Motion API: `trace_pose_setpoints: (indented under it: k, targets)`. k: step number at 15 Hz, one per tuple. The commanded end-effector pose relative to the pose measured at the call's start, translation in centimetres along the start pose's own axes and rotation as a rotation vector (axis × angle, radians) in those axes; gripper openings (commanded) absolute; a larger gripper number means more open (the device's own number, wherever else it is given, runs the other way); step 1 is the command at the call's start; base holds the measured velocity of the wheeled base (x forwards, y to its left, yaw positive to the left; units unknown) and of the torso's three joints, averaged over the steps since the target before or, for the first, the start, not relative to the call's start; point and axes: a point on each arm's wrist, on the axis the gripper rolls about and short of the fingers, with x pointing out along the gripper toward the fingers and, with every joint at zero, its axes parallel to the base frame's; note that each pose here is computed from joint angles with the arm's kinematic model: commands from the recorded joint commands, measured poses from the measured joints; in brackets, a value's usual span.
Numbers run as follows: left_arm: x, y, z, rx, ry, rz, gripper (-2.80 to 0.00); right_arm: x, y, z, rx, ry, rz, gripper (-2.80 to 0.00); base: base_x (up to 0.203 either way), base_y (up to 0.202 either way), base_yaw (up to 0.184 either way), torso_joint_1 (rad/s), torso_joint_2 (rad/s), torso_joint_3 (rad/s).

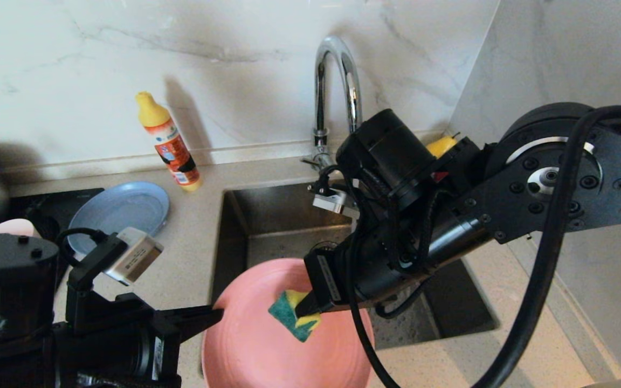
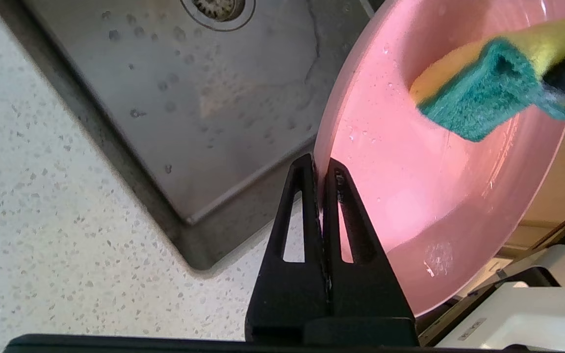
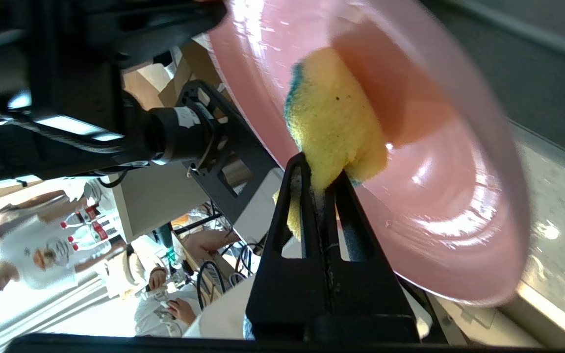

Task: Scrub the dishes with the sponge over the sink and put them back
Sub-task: Wipe the plate

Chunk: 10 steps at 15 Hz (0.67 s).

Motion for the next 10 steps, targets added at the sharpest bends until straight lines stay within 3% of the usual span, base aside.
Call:
trace_pose_setpoints:
  k: [1, 6, 10]
  targets:
    - [-0.2, -0.1, 0.3, -0.004, -0.016, -0.001, -2.80, -0.6, -0.4, -0.5, 0.015, 0.013, -0.012, -2.80, 0.000, 0.000, 0.000, 0.000, 0.00, 0.000]
    - [-0.3, -0.1, 0.7, -0.005, -0.032, 0.004, -2.80, -0.9, -1.2, -1.8, 0.033, 0.050, -0.037, -2.80, 0.000, 0.000, 0.000, 0.000, 0.00, 0.000]
    - [-0.2, -0.1, 1.0, -0.005, -0.039, 0.003, -2.80, -0.1, -0.5, -2.8, 0.014, 0.092, -0.031, -2.80, 0.000, 0.000, 0.000, 0.000, 0.00, 0.000]
